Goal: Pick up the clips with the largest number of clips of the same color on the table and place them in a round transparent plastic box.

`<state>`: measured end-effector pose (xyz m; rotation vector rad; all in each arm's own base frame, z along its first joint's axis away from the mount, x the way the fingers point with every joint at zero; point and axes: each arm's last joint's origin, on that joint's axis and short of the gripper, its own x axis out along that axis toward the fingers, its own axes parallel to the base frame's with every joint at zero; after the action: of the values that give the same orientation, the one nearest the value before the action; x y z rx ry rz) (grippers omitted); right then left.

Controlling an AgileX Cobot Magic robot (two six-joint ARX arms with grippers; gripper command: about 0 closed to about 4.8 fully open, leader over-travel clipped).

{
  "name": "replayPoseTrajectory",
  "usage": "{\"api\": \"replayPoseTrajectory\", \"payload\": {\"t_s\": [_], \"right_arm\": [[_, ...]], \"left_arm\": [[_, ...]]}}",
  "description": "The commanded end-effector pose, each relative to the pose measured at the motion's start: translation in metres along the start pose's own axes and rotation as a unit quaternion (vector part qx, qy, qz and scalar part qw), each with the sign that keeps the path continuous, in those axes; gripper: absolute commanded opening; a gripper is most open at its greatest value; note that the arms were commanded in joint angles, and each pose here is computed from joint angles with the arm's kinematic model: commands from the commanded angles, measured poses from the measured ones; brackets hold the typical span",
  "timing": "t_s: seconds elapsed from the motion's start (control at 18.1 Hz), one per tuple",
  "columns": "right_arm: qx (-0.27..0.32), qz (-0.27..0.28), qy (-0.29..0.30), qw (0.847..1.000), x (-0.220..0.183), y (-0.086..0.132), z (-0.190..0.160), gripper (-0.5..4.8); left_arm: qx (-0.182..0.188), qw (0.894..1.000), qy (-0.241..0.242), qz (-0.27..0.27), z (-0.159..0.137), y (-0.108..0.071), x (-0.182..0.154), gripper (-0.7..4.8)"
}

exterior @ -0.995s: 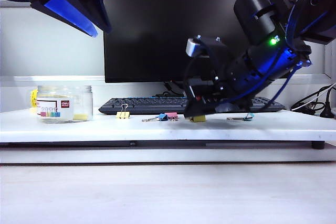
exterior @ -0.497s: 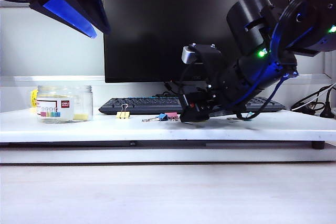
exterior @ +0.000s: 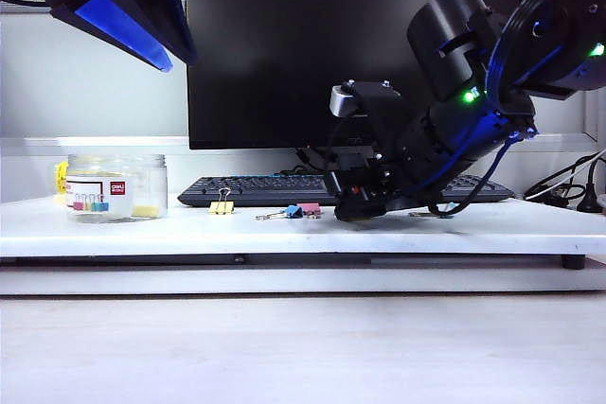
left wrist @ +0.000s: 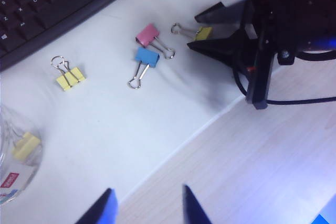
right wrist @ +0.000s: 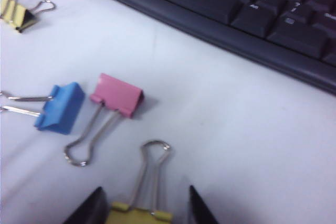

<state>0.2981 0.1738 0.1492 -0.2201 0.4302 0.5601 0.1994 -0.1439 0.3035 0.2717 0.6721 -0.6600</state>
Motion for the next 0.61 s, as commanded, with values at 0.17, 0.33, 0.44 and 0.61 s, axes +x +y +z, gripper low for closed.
{"api": "replayPoseTrajectory", "payload": {"t_s": [0.17,0.33,0.44,0.61], "right_arm": [[0.000,0.006,0.063,0.998,-0.001,0.002,-0.014,2.06],[0.002,0.009,0.086,0.996,-0.001,0.002,-0.018,2.06],[0.008,0.009,0.088,0.996,-0.001,0.002,-0.018,1.97],[0.039,0.008,0.099,0.994,-0.002,0.003,-0.020,1.98]], "left_arm": [[0.000,1.000,0.003,-0.003,0.000,0.000,-0.002,1.75],[-0.001,1.000,0.007,-0.003,-0.001,0.000,-0.002,1.75],[-0.001,1.000,0.007,-0.003,-0.001,0.000,-0.002,1.75],[-0.001,1.000,0.008,-0.004,-0.001,0.000,-0.002,1.75]]}}
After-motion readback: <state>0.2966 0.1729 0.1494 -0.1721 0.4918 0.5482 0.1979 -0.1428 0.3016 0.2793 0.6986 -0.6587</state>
